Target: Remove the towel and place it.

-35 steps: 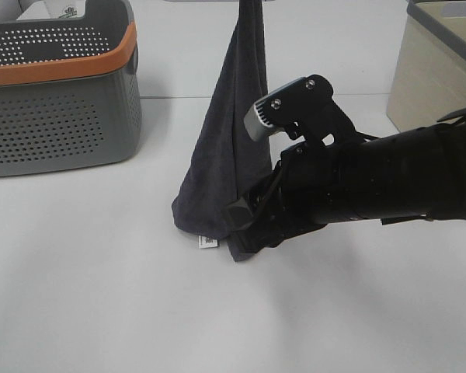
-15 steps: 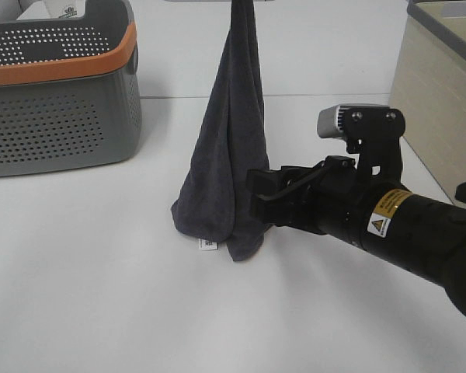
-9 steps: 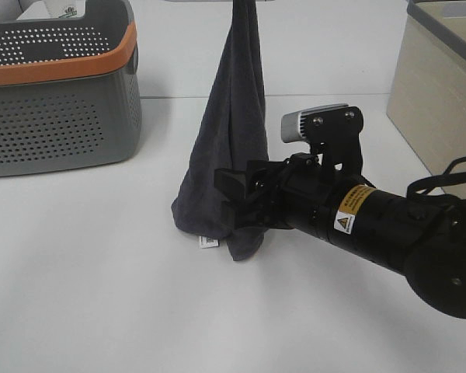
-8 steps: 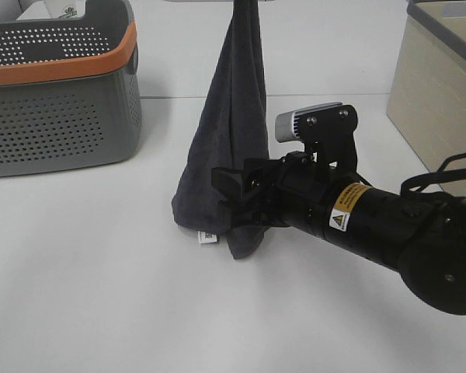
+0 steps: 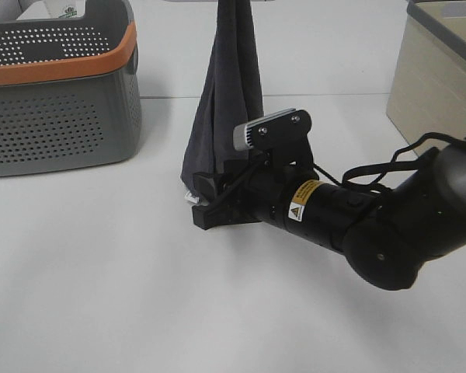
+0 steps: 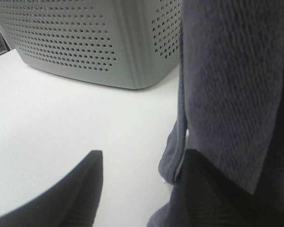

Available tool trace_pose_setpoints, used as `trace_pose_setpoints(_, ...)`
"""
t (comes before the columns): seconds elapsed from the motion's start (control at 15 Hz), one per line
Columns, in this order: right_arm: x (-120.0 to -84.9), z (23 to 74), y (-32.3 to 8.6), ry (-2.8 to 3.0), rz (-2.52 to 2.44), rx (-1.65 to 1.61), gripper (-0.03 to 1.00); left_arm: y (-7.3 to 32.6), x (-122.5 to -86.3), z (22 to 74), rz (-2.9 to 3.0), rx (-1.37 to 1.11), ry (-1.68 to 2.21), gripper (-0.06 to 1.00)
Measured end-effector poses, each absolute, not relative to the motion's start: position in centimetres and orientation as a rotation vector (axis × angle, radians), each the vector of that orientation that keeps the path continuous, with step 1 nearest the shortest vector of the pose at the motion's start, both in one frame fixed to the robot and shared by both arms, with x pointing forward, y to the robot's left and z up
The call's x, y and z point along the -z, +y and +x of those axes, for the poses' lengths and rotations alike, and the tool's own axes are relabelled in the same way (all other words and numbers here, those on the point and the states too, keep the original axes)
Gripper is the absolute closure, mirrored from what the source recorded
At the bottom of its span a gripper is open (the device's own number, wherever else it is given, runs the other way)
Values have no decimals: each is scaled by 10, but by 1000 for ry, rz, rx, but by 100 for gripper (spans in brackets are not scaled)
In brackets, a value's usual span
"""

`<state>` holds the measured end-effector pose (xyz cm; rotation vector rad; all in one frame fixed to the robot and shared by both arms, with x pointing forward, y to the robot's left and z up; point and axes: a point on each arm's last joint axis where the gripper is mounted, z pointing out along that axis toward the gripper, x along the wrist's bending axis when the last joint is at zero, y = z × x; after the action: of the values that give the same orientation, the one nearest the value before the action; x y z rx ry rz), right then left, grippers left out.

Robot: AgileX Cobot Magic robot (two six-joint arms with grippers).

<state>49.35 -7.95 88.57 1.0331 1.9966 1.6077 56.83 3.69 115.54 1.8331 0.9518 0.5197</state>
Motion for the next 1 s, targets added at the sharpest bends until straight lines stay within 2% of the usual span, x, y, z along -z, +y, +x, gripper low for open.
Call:
trace_pose_setpoints(0.33, -871, 515, -74, 1907, 1141, -1563, 45, 37, -1155, 568, 1833, -520, 952, 94)
trace_pose_setpoints(0.87, -854, 553, -41, 1857, 1107, -1628, 45, 37, -1155, 568, 1834, -519, 952, 94)
trace_pose_setpoints(1.0, -852, 561, -39, 1804, 1155, -1627, 49, 37, -1155, 568, 1834, -519, 952, 94)
